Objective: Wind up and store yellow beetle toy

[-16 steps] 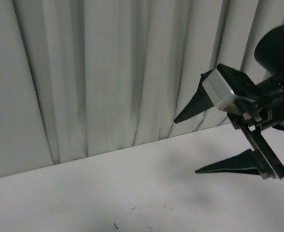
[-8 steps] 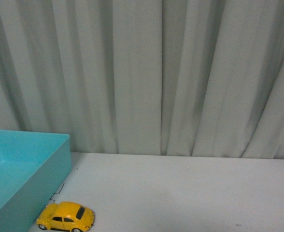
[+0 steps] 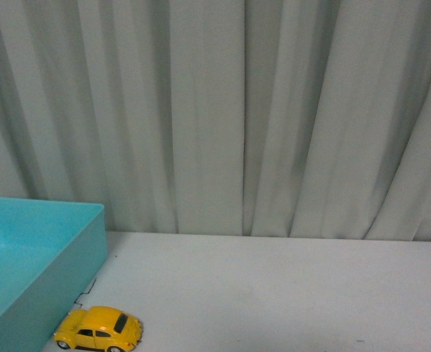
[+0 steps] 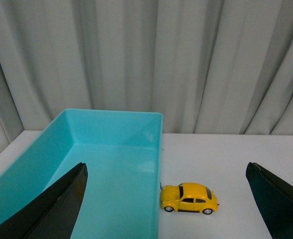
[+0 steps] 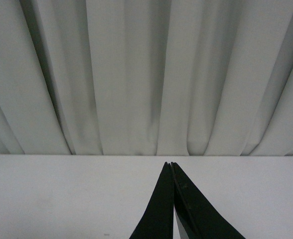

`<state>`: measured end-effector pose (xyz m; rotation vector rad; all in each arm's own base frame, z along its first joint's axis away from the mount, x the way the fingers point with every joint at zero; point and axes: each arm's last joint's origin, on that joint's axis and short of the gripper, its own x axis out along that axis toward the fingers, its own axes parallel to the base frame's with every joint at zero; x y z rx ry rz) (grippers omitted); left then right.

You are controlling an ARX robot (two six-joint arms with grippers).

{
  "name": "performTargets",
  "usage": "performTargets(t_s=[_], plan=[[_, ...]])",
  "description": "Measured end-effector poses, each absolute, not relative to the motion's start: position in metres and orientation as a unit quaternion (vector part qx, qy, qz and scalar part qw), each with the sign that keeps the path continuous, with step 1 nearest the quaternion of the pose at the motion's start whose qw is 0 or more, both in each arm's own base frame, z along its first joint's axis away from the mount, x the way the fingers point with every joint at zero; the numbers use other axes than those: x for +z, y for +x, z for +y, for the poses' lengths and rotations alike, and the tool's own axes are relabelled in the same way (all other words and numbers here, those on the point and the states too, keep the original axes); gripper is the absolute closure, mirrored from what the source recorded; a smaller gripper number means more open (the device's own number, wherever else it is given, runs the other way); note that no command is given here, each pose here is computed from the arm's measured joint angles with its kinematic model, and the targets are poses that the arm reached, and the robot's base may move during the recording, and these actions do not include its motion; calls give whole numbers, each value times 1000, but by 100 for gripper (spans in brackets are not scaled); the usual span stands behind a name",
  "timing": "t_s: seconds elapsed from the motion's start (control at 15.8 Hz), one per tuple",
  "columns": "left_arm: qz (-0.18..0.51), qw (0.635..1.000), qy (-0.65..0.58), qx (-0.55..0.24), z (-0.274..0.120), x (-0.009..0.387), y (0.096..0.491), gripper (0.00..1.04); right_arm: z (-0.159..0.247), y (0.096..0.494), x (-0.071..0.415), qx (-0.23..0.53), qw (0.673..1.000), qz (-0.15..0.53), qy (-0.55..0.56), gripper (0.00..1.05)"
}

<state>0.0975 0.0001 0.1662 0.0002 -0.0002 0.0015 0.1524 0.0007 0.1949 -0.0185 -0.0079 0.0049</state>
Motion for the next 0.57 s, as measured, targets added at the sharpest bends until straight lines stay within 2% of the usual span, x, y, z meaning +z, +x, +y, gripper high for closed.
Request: performTargets(t_s=[0.57], plan=[[0, 1000, 0, 1, 0, 166, 97, 7, 1, 113, 170, 2, 1000, -6, -8, 103]])
